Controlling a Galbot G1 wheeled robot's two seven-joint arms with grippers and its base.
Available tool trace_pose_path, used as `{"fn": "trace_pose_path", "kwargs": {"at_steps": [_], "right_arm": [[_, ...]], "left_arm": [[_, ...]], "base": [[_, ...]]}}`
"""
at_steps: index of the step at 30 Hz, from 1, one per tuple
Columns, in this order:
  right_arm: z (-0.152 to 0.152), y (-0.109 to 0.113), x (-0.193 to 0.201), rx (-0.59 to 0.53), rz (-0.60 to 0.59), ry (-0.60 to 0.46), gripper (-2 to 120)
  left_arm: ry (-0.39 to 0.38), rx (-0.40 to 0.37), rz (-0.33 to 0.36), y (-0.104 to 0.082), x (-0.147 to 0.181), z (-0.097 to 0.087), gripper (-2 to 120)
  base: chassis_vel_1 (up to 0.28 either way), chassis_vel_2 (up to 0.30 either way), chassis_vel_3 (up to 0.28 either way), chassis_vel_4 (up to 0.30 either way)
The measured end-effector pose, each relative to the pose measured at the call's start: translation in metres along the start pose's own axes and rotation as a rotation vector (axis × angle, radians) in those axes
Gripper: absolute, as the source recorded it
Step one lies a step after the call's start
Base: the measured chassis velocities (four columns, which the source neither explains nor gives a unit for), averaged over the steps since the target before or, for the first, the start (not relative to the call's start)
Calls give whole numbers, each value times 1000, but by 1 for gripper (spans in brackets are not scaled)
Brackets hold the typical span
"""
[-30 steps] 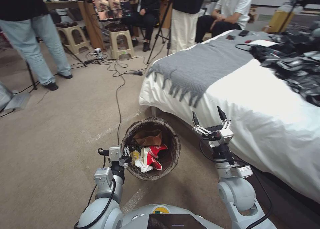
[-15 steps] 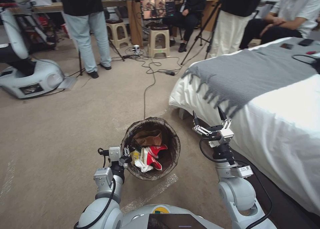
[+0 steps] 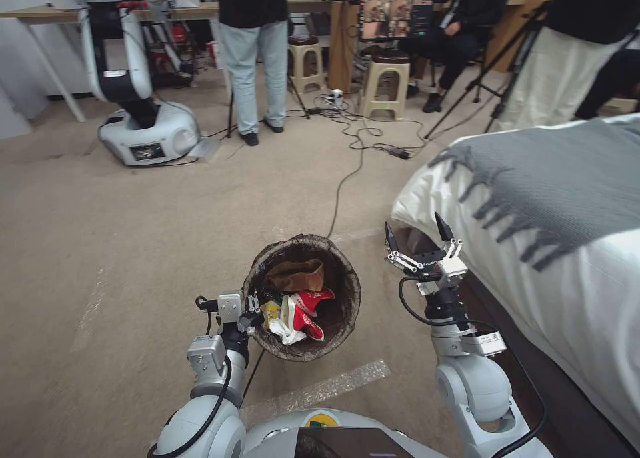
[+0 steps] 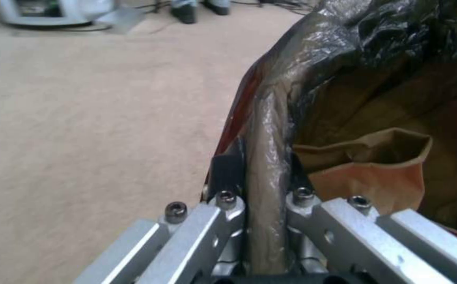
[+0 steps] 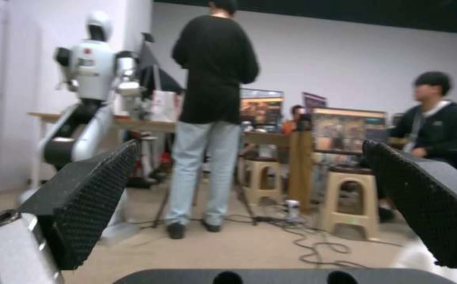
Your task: Pick up the trash bin, then pick up the garbage from the floor and place it into the trash bin.
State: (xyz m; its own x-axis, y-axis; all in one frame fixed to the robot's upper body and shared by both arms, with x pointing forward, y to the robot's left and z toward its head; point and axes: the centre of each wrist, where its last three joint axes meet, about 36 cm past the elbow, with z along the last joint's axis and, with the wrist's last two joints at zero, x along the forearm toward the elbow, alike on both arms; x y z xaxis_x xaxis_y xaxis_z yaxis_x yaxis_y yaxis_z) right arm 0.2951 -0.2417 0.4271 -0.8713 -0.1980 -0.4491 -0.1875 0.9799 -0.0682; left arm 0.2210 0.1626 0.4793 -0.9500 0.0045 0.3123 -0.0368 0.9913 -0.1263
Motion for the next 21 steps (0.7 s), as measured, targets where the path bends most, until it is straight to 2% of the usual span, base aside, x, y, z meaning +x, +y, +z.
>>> {"fn": "trace_pose_path", "kwargs": {"at_steps": [21], "right_arm": [[1, 1, 0, 1, -7, 3, 100]], "left_arm": [[0, 0, 0, 0, 0, 0, 2]], "base": [[121, 122, 131, 122]]}}
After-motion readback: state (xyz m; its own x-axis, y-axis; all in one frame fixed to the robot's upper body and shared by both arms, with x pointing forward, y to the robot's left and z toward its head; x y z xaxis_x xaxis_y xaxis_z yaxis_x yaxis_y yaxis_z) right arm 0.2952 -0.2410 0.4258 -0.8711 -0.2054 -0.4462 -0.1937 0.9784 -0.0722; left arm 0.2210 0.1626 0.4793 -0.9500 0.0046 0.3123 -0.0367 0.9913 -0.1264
